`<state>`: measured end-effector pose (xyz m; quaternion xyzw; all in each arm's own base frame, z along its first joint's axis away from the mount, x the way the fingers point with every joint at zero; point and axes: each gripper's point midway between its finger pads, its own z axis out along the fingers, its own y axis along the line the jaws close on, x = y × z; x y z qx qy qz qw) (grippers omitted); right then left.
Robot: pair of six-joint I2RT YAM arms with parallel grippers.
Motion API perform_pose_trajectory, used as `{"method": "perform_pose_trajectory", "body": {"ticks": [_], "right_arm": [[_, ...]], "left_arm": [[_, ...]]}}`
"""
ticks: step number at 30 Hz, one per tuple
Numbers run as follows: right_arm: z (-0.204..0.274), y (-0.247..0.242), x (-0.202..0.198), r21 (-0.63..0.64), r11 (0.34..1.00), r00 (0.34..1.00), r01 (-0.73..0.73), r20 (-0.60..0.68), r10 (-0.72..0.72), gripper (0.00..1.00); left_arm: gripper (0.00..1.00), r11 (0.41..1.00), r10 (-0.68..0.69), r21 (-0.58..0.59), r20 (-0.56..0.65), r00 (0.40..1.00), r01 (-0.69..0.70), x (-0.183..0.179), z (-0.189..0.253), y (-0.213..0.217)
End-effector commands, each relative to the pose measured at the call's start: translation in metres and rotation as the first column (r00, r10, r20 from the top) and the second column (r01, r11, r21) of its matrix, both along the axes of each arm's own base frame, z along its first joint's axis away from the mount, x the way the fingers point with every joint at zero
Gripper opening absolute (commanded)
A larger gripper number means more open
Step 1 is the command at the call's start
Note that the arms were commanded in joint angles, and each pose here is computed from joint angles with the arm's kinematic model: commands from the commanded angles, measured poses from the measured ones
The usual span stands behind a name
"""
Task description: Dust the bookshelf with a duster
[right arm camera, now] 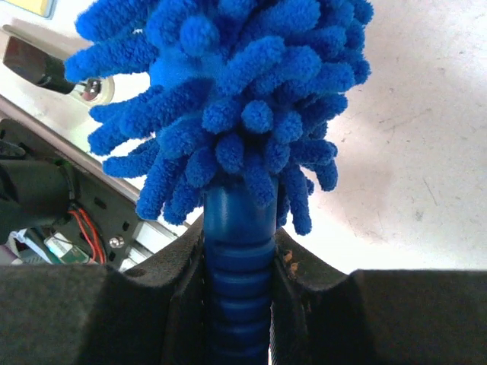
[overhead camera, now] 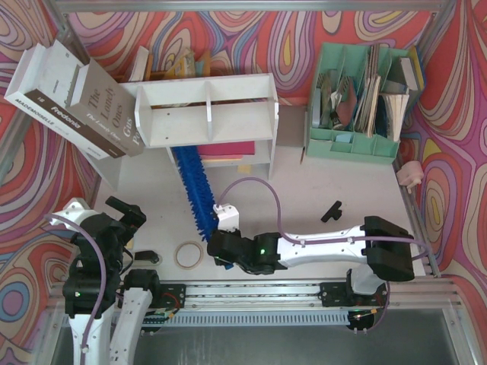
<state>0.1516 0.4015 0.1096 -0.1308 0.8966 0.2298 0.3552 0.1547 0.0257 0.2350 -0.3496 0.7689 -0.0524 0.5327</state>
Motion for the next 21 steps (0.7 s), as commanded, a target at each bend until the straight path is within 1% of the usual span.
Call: {"method": "perform_pose_trajectory", "body": {"ticks": [1,4,7,11,17,21], "right_arm": [[0.002,-0.016,-0.002,-0.013,1.0,0.999,0.016,0.043,-0.016,0.0],[-0.006,-0.043,0.001,-0.055,0.996,0.997,0.07,0.046,-0.068,0.0],[-0.014,-0.052,-0.003,-0.089,0.994,0.998,0.065,0.032,-0.063,0.0],[-0.016,-0.042,-0.009,-0.083,0.996,1.0,0.013,0.019,-0.012,0.0],[-0.006,-0.008,-0.031,-0.099,0.988,0.99,-0.121,0.056,0.127,0.0],[-0.011,-0.014,-0.046,-0.139,0.98,0.987,-0.144,0.047,0.152,0.0]], "left_arm": [[0.98,1.0,0.0,0.01,-0.001,1.0,0.0,0.002,-0.003,0.001],[0.98,1.0,-0.001,0.01,-0.002,1.0,0.001,0.003,-0.003,0.001],[0.98,1.0,-0.004,0.011,-0.004,1.0,0.004,0.003,-0.003,0.0],[0.98,1.0,-0.003,0.011,-0.006,1.0,0.003,0.003,-0.003,0.001],[0.98,1.0,0.002,0.012,-0.001,1.0,-0.002,0.002,-0.003,0.002],[0.98,1.0,0.003,0.012,-0.003,1.0,-0.002,0.002,-0.003,0.002]]}}
